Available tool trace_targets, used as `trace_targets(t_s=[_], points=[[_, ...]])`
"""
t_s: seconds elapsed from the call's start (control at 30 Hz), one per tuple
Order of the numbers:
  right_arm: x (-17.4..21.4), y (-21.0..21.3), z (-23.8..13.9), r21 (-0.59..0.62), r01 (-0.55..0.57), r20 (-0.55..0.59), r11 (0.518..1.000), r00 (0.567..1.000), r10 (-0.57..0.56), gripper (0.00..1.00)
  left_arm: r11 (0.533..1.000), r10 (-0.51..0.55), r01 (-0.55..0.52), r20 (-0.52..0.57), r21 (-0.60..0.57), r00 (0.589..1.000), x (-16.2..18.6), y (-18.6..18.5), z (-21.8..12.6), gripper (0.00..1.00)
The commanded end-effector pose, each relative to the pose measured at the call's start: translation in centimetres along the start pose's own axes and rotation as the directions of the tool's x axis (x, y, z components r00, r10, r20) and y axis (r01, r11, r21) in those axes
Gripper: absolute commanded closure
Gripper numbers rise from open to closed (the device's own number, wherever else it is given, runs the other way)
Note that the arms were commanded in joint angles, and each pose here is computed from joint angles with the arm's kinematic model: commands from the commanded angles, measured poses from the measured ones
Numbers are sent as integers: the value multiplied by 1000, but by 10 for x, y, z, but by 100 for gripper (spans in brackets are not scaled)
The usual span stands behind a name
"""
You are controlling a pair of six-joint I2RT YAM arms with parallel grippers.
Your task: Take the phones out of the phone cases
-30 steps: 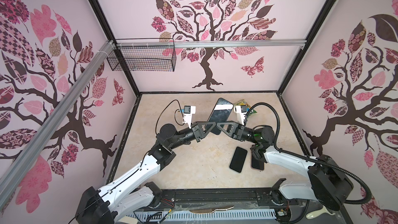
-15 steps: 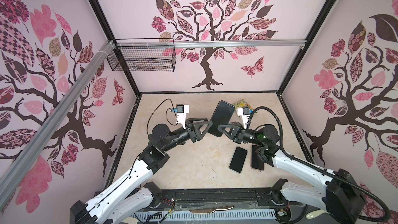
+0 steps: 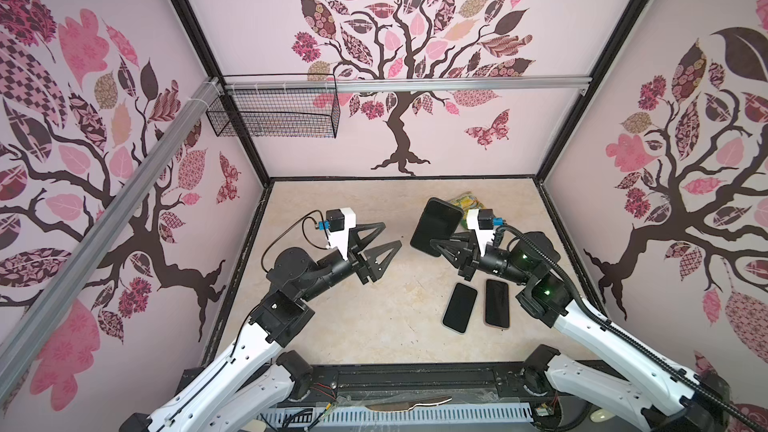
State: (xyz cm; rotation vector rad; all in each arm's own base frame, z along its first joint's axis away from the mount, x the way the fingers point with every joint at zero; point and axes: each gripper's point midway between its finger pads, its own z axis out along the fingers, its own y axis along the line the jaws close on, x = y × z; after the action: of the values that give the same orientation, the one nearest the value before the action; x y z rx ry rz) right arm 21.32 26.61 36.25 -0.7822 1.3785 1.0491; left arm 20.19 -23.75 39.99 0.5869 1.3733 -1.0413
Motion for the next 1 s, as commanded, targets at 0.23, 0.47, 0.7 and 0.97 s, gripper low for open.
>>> trace_targets(t_s=[0.23, 0.47, 0.7, 0.97], points=[[-16, -5, -8, 77, 271, 8, 959, 962, -273, 100, 852, 489, -490, 54, 184, 871, -22, -58, 8, 46], [-5, -4, -9, 60, 230, -67, 971, 972, -226, 100, 817, 545, -551, 87, 171, 834, -28, -61, 26, 58], [-4, 13, -14, -22, 278, -53, 960, 959, -279, 100, 824, 546, -552, 81, 131, 834, -31, -55, 30, 57], [-4, 25, -18, -74, 305, -8, 950, 952, -306, 100, 849, 504, -514, 103, 125, 857, -36, -58, 22, 56]])
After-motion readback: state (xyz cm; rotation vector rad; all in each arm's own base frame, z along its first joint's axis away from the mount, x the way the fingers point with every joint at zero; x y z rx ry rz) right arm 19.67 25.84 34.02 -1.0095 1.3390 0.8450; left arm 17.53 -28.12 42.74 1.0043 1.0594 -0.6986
